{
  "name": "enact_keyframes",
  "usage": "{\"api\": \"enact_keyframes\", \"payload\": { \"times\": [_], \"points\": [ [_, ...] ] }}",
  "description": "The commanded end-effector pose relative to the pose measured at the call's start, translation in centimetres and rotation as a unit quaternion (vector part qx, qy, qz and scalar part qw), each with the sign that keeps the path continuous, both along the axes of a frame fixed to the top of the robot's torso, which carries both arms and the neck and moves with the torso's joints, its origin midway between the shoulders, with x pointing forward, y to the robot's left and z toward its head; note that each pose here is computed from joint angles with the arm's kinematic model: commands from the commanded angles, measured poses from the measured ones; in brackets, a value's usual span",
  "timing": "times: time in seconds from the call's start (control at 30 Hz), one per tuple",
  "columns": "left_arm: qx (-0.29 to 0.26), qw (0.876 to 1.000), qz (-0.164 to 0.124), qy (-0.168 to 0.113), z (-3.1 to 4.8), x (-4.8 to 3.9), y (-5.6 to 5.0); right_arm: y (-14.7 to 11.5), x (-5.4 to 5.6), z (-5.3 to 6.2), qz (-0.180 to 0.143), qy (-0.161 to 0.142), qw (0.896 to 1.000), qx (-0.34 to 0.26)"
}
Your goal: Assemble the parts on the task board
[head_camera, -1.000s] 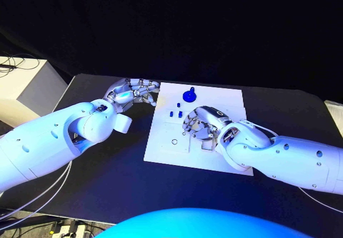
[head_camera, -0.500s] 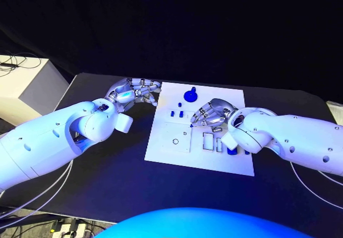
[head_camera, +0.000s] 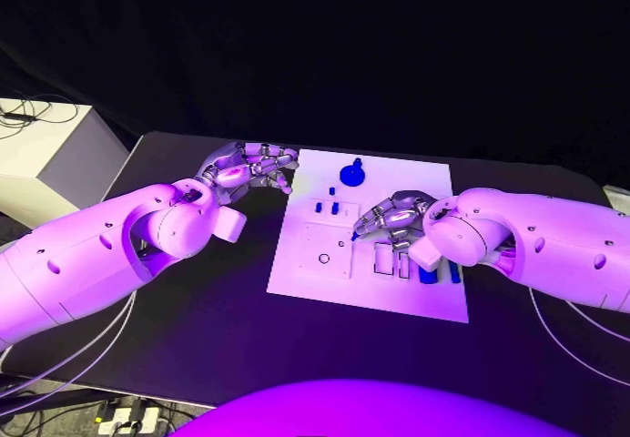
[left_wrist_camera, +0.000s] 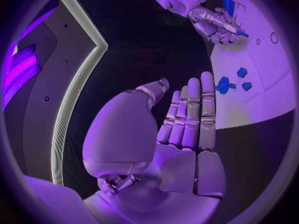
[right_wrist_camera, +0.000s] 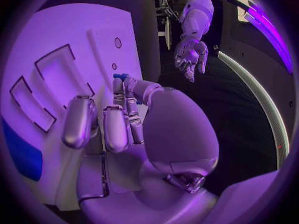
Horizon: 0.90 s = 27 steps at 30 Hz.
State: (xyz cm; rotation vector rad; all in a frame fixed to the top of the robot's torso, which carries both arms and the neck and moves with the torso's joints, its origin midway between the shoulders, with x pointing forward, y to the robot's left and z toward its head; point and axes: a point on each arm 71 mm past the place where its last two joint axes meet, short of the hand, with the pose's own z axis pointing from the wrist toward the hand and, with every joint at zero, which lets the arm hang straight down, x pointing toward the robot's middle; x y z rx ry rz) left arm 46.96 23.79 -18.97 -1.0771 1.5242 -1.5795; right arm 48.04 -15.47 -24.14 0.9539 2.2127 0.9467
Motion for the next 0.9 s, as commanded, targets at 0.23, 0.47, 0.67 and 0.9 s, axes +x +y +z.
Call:
{"api": "enact_keyframes", "payload": {
  "times": [0.23, 0.47, 0.67, 0.9],
  "points": [
    [-0.001, 1.0, -0.012, -0.003, 0.09, -0.12, -0.3, 0.9, 0.0, -0.1, 0.004, 0.001, 1.0, -0.002],
    [0.0, 1.0, -0.012, -0.003, 0.09, -0.12, -0.2, 1.7, -0.3, 0.2, 0.022, -0.043, 0.999, -0.006],
    [0.0, 1.0, -0.012, -0.003, 0.09, -0.13, -0.2, 2.1, -0.5, 0.3, 0.033, -0.056, 0.998, -0.013],
    [0.0, 1.0, -0.012, -0.003, 0.09, -0.13, -0.2, 2.3, -0.7, 0.0, 0.035, -0.069, 0.997, -0.026]
  ]
}}
